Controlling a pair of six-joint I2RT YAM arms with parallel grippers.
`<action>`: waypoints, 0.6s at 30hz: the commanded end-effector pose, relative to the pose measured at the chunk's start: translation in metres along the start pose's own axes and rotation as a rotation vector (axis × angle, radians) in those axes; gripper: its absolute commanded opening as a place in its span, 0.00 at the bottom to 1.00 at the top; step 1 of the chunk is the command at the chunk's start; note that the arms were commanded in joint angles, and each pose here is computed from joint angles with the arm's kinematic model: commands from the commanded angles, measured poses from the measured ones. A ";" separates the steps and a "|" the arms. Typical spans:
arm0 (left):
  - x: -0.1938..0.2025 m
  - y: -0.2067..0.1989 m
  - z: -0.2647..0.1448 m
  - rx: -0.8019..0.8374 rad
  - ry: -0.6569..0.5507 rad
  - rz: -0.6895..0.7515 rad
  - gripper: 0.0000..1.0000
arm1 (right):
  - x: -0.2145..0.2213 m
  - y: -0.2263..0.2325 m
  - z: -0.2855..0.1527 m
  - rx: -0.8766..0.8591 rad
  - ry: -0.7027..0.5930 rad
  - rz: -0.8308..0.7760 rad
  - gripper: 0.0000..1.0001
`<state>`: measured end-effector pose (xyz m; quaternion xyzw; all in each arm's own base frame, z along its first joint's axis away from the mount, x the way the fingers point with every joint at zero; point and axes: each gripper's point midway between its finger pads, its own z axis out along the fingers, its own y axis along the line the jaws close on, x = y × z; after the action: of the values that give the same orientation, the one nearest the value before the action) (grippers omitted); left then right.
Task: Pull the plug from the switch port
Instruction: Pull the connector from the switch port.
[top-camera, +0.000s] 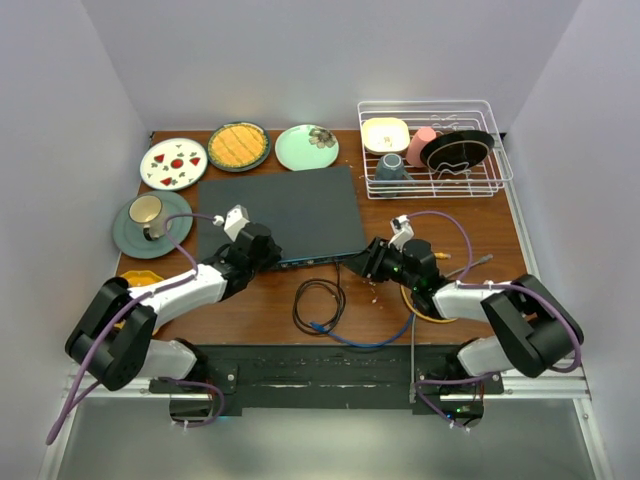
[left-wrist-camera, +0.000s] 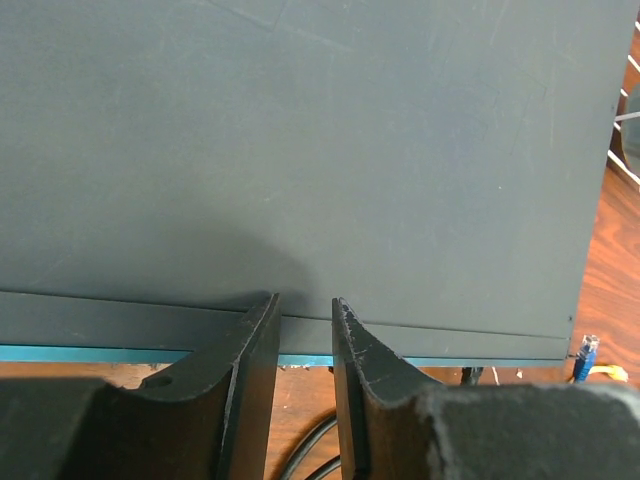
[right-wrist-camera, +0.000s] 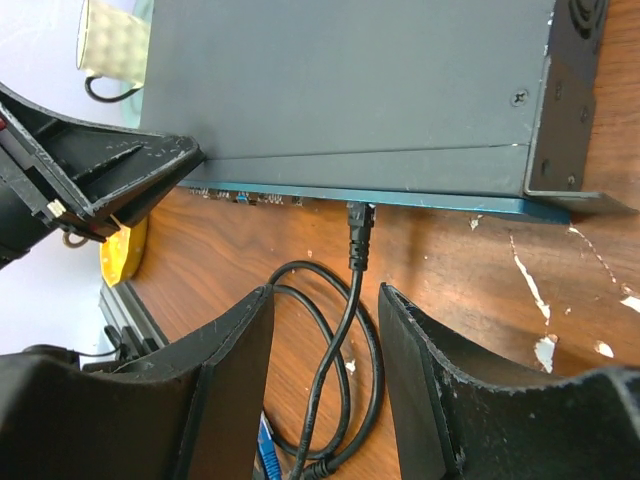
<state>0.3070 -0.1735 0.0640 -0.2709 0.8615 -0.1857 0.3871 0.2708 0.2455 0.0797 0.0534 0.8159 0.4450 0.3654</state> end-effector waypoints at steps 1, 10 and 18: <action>0.021 0.025 0.003 -0.063 0.070 0.006 0.32 | -0.013 0.018 0.005 -0.077 -0.055 -0.022 0.50; 0.021 0.025 -0.004 -0.051 0.079 0.021 0.25 | -0.009 0.016 0.026 -0.105 -0.023 0.018 0.50; 0.021 0.032 -0.006 -0.065 0.075 0.029 0.24 | -0.004 0.016 0.040 -0.150 -0.010 0.077 0.50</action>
<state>0.3008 -0.1741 0.0626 -0.2692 0.8624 -0.1984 0.3801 0.2818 0.2642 0.0487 0.0721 0.8157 0.4707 0.3286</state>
